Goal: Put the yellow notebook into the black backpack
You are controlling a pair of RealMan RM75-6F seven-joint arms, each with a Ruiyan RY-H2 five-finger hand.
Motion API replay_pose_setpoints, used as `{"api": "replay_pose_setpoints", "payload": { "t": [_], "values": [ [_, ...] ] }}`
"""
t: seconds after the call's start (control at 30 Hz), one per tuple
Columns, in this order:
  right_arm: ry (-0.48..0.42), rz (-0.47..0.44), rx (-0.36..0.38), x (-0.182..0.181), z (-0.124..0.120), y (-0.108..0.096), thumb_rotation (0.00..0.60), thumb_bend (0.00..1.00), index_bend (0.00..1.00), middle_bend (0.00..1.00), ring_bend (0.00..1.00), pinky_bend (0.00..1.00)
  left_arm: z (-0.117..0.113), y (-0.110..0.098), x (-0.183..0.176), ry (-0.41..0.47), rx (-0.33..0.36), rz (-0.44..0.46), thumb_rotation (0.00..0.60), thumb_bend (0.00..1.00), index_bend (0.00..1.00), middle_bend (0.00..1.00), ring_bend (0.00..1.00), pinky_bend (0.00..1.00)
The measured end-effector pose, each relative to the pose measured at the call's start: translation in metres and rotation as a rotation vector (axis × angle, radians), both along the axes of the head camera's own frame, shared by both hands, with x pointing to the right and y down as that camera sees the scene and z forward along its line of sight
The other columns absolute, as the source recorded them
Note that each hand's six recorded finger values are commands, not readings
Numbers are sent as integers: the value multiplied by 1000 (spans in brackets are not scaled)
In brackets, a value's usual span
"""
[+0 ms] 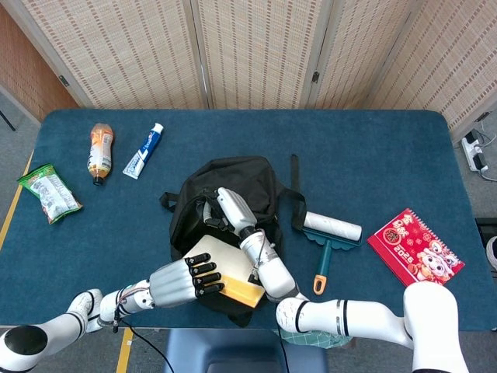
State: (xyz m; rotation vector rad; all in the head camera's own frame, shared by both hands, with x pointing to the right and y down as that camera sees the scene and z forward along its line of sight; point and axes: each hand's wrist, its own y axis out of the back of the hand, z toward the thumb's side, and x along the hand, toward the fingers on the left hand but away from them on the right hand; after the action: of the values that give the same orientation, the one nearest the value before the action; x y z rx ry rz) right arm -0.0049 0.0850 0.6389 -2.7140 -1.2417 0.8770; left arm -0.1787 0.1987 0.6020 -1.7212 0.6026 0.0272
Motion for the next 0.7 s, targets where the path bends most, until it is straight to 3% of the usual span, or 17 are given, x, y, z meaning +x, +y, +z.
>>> {"api": "replay_pose_setpoints", "payload": {
  "t": [0.27,0.7],
  "values": [
    [-45,4,-38,-2,-6,3,600,863,750,402,362,142,24,-2,10,-79,48,15,600,502,759,744,625,616],
    [-90,-3,-77,-5,-14,11,600,863,749,401,362,142,82,-4,16,-333,51,-35,600,494,754,747,626,617]
  ]
}}
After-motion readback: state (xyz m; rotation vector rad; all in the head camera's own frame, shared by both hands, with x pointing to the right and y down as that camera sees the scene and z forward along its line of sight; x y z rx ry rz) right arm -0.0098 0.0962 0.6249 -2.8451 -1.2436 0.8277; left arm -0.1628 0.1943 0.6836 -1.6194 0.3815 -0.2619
